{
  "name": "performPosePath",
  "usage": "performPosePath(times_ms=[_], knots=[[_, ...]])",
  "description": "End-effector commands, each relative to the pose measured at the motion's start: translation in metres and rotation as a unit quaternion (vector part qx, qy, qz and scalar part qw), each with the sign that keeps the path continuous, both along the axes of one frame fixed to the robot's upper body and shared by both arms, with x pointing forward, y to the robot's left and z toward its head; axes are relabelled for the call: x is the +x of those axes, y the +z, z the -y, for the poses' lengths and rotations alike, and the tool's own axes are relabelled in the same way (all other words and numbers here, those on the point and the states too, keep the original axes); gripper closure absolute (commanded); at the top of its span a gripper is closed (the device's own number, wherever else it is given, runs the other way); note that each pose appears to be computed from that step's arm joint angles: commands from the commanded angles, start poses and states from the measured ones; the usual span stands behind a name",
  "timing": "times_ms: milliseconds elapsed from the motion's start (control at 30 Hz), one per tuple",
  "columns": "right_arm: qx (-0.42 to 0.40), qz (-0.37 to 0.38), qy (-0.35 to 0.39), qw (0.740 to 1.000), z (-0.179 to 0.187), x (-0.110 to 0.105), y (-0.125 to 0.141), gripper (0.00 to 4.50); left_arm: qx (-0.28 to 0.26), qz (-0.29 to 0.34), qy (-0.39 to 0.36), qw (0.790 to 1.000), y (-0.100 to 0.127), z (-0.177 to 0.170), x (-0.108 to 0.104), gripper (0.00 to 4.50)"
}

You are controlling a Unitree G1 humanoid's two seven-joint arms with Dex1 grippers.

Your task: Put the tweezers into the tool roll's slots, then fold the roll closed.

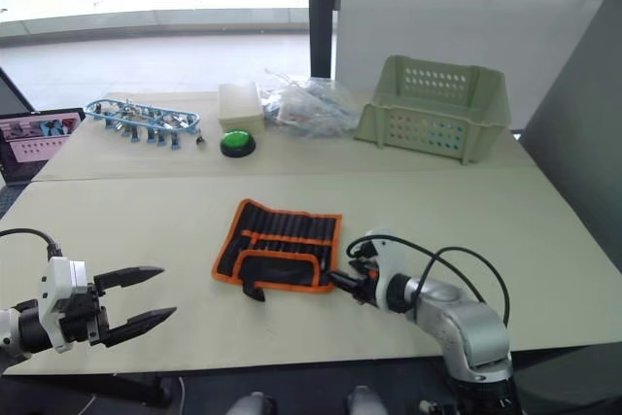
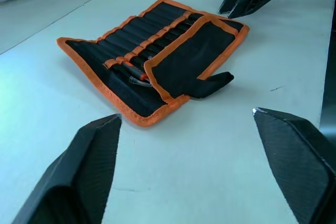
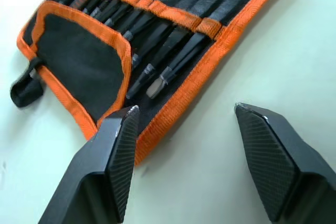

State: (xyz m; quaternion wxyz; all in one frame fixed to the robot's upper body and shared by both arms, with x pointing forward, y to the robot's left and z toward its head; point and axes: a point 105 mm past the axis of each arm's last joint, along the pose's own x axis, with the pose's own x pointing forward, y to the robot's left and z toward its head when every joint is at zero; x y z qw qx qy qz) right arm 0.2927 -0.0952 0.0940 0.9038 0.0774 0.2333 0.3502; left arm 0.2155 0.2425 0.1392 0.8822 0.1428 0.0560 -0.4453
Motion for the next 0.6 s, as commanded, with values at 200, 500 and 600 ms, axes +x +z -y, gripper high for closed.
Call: performPosePath(times_ms=[200, 500, 600], knots=[[0.108, -0.095, -0.002, 0.990, -0.032, 0.003, 0.000, 1.34, -0.008, 0.013, -0.016, 1.000, 0.003, 0.010, -0.004, 0.03], [0.143, -0.115, -0.068, 0.981, -0.010, 0.021, -0.003, 1.34, -0.008, 0.014, -0.019, 1.000, 0.001, 0.012, -0.001, 0.03], [0.138, -0.121, -0.081, 0.980, -0.006, 0.021, -0.009, 1.34, -0.008, 0.012, -0.021, 1.000, -0.001, 0.012, -0.002, 0.03]])
